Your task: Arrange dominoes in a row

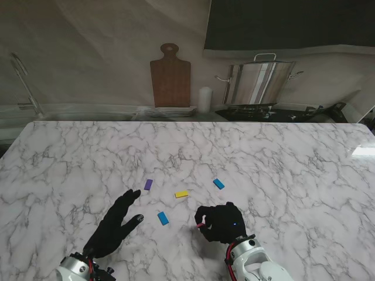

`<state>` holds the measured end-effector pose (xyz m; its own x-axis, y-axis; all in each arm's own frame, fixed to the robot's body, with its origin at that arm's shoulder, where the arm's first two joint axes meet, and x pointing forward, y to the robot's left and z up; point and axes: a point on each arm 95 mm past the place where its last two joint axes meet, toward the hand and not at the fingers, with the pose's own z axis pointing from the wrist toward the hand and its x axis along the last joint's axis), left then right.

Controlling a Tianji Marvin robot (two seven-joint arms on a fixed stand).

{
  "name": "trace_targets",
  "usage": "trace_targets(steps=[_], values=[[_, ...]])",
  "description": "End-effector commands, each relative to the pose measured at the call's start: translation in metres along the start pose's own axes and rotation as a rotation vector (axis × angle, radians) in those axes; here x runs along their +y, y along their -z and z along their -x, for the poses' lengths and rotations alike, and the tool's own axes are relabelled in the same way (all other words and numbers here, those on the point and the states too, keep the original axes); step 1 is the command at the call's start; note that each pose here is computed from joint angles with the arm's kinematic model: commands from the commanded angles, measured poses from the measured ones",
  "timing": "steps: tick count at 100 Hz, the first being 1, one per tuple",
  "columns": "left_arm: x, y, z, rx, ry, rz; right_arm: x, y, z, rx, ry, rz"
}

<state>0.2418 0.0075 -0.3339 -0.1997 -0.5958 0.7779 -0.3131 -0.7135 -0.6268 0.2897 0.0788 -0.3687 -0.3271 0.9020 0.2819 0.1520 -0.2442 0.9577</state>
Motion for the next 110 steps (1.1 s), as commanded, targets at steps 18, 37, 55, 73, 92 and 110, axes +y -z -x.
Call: trace_targets(steps=[18, 37, 55, 73, 92, 110], values=[[0.003, 0.002, -0.002, 0.000, 0.007, 0.015, -0.003, -0.001, -0.003, -0.008, -0.031, -0.001], [0.003, 0.002, -0.003, 0.000, 0.007, 0.014, -0.005, 0.000, -0.007, -0.025, -0.111, -0.016], [0.003, 0.002, -0.003, 0.000, 0.007, 0.014, -0.008, 0.000, -0.013, -0.037, -0.225, -0.042], [0.002, 0.002, -0.003, 0.000, 0.007, 0.013, -0.014, 0.000, -0.020, -0.059, -0.246, -0.039], [0.002, 0.002, -0.003, 0.000, 0.008, 0.014, -0.022, -0.002, -0.027, -0.086, -0.227, -0.020], [0.002, 0.002, -0.002, -0.001, 0.009, 0.010, -0.028, -0.003, -0.031, -0.109, -0.228, -0.016]])
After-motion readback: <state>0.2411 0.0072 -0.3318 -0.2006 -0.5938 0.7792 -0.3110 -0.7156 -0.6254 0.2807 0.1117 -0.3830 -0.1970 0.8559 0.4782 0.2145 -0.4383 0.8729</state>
